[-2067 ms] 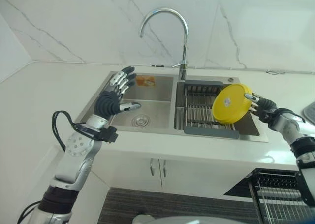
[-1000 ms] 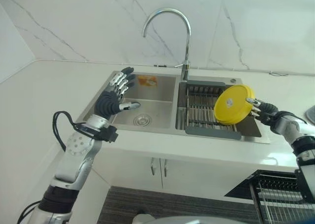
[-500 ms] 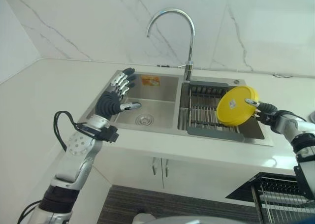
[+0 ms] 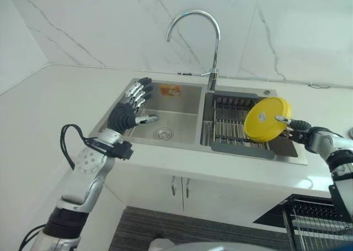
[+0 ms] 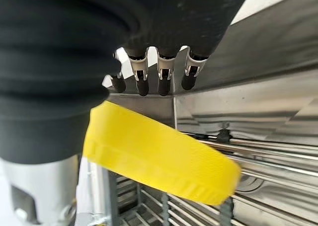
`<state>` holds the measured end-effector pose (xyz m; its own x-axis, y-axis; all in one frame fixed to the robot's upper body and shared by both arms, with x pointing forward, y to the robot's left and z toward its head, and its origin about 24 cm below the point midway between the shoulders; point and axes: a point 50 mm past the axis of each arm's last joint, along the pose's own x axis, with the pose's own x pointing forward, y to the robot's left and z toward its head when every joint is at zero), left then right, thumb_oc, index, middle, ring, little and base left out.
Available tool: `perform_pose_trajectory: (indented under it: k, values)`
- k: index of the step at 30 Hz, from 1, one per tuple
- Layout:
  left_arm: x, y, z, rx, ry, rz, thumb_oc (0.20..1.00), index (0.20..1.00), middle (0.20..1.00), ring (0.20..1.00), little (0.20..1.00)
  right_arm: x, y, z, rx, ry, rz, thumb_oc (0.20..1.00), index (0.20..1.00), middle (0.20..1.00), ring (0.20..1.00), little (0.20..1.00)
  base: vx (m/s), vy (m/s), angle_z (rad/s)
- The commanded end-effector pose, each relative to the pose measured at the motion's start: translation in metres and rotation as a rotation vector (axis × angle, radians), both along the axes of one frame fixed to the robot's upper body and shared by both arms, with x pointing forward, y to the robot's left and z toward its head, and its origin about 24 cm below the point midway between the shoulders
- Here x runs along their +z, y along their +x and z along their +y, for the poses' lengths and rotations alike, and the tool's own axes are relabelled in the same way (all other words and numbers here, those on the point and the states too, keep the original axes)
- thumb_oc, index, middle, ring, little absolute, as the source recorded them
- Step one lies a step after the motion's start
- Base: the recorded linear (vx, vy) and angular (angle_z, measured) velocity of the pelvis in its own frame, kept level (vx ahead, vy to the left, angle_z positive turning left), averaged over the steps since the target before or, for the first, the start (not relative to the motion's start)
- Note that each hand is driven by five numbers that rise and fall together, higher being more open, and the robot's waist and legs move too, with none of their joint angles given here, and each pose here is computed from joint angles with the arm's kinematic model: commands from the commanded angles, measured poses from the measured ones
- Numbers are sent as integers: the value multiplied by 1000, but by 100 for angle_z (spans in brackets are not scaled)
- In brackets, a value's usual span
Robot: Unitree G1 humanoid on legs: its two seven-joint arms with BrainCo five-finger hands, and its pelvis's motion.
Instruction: Place the dishes in the dishwasher.
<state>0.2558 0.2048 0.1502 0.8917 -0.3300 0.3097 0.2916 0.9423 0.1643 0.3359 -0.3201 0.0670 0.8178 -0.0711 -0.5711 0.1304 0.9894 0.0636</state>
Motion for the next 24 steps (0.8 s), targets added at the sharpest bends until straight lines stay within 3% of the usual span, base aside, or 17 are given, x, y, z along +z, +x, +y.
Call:
perform_pose_trajectory:
  k: [1,24]
  values:
    - [25,10,-13,-67,35,-101,1000,1000,1000,1000,1000,62,26,-5,13,-87,-152,1000,1000,1000,1000,1000,0,0,0]
    - [21,11,-13,-72,44,-73,1000,1000,1000,1000,1000,69,28,-10,-17,-157,-129,1000,1000,1000,1000,1000,6,1,2]
